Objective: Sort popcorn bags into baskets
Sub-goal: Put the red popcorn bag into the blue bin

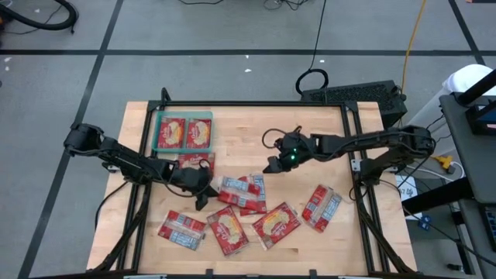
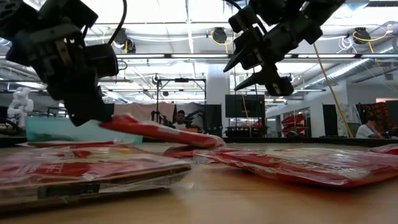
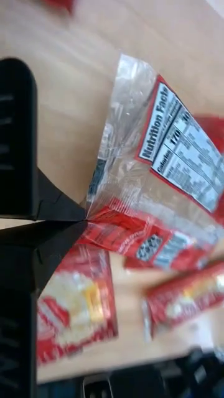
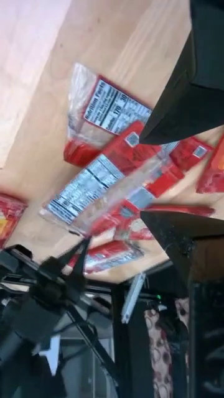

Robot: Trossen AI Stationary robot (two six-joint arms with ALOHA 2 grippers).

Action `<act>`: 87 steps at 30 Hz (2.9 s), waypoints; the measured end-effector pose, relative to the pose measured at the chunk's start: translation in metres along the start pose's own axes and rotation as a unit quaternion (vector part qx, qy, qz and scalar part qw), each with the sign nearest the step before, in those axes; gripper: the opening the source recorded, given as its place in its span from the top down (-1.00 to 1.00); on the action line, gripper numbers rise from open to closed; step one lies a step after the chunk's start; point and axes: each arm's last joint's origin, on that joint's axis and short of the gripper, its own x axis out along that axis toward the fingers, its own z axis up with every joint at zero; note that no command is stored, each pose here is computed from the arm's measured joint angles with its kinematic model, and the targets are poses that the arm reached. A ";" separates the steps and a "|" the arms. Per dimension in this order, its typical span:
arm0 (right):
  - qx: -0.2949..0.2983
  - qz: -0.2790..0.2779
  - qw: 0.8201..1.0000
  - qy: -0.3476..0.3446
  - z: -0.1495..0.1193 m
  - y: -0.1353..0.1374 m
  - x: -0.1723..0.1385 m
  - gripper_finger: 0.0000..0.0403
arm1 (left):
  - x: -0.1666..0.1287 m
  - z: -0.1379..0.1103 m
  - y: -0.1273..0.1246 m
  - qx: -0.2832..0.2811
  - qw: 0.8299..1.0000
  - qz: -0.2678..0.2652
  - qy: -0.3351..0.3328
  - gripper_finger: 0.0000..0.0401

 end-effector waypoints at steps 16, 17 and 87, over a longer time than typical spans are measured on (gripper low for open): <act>-0.120 0.126 0.985 0.018 0.009 -0.001 0.053 -0.35 | -0.002 0.035 -0.016 0.044 0.996 -0.041 -0.063 1.00; -0.134 0.140 0.981 0.016 0.012 -0.002 0.057 -0.35 | -0.002 0.037 -0.016 0.047 0.996 -0.037 -0.063 1.00; -0.418 0.152 0.892 -0.081 0.065 0.057 -0.030 0.95 | -0.109 0.101 0.027 -0.334 0.895 -0.089 -0.283 0.35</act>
